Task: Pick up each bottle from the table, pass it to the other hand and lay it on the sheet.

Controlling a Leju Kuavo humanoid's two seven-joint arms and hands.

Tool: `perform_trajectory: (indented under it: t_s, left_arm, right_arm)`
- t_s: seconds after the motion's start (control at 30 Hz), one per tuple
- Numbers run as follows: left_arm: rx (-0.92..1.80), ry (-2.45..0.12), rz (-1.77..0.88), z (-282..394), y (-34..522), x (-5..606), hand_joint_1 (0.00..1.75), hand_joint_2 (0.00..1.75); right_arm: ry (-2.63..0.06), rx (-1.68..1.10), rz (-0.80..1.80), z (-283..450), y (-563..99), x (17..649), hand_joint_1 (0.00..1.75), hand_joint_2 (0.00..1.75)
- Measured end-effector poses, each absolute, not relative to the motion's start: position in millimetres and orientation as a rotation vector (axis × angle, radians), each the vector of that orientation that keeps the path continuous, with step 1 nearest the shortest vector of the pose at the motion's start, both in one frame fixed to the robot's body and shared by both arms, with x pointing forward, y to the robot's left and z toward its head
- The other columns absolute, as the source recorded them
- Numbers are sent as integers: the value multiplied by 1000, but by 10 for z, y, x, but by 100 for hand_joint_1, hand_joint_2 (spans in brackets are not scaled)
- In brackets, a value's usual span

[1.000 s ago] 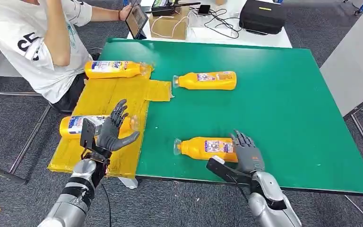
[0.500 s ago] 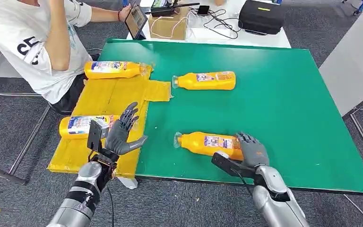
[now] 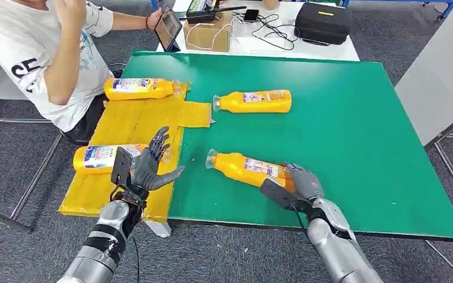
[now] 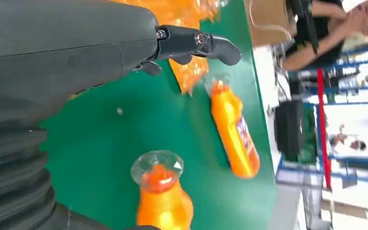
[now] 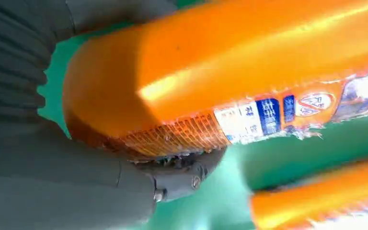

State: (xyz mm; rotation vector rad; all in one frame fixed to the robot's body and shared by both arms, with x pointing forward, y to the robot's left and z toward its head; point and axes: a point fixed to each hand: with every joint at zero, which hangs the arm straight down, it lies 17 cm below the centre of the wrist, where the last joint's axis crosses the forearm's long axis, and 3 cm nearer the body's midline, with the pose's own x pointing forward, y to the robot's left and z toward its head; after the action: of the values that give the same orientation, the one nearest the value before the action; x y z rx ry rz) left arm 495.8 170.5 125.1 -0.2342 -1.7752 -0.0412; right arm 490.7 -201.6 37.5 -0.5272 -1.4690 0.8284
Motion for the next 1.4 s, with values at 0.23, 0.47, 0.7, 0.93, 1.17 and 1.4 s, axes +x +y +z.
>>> perform_trajectory:
  t_s: [0.23,0.47,0.7,0.93,1.17,1.4]
  left_arm:
    - [-168,-1777,7,1278,1741,5056,0,175]
    - [-249,-1746,21,1291,1499,5063,0,175]
    - [-396,-1697,14,1304,1226,5015,0,175]
    - [-536,-1674,-14,1422,931,4921,0,175]
    - [-560,-1685,-34,1500,847,4889,0,175]
    - [-572,-1684,-33,1510,828,4871,0,175]
  right_arm:
    - [-1680,-390,464,883,-1556,4818,175,175]
    - [-1744,-296,334,1130,-1250,4756,175,175]
    - [-1772,-237,307,1227,-1064,4757,175,175]
    - [-1774,-190,326,1216,-848,4759,175,175]
    - [-1759,-184,349,1138,-797,4744,175,175]
    - [-1747,-178,360,1088,-770,4732,175,175]
